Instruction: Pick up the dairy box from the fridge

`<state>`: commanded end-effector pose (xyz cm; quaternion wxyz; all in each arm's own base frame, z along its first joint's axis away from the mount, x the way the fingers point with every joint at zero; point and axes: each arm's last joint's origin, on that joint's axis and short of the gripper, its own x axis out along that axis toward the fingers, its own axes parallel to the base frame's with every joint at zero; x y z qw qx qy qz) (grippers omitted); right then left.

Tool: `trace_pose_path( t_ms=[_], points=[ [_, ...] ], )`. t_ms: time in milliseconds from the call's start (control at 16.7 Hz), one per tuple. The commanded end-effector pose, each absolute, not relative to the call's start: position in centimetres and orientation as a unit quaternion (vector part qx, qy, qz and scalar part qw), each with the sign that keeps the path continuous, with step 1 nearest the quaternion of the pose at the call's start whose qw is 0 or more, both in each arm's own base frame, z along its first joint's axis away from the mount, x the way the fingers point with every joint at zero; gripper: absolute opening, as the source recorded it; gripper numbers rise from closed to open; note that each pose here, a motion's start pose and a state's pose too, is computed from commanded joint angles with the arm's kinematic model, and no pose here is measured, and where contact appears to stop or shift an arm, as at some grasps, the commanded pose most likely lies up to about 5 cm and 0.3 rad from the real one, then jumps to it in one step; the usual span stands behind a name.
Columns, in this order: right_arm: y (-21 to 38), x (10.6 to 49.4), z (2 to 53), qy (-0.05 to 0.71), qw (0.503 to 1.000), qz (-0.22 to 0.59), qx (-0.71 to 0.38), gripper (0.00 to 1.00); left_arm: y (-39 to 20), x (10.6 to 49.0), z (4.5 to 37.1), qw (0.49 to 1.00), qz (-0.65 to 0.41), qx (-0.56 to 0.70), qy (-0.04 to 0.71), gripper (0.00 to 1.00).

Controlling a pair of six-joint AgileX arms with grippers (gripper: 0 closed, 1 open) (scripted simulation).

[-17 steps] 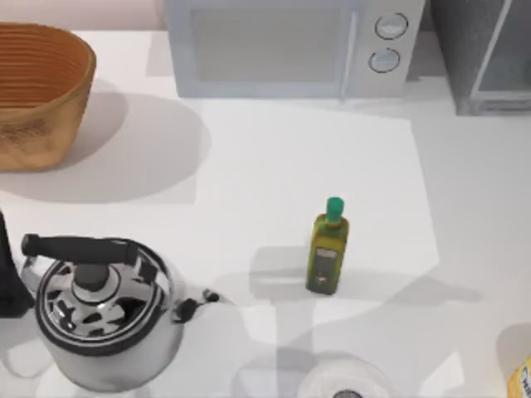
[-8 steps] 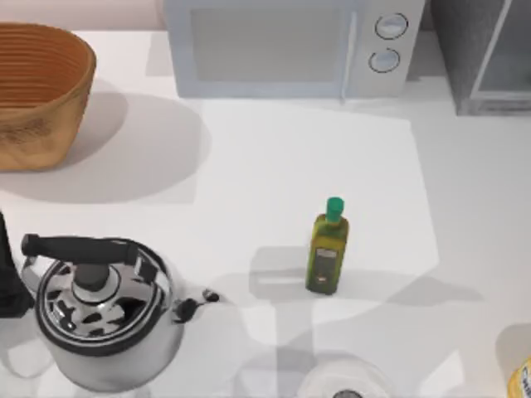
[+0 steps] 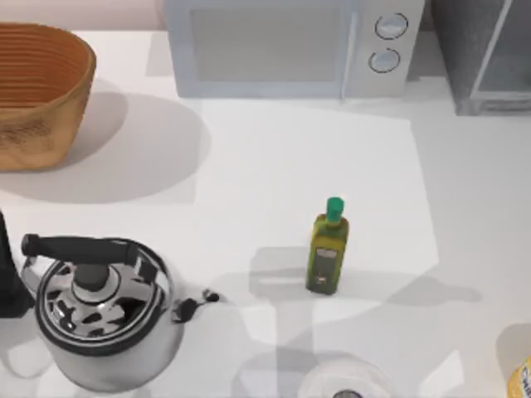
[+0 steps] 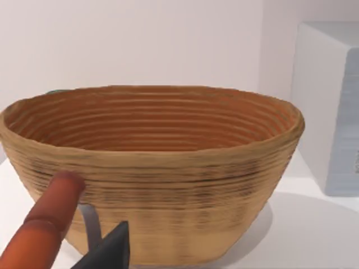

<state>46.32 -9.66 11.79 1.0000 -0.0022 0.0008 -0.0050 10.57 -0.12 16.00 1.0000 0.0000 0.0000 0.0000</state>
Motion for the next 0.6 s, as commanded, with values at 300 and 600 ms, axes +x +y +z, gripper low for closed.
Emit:
trace_pose_path(
  t_ms=[300,600],
  points=[
    [-9.7,46.3,11.8,0.001,1.000,-0.005,-0.002,0.00,-0.1,10.6,16.0,1.000,0.000,0.000,0.000,1.00],
    [-9.8,46.4,14.2,-0.005,1.000,-0.006,-0.003,0.00,-0.1,10.6,16.0,1.000,0.000,0.000,0.000,1.00]
  ],
)
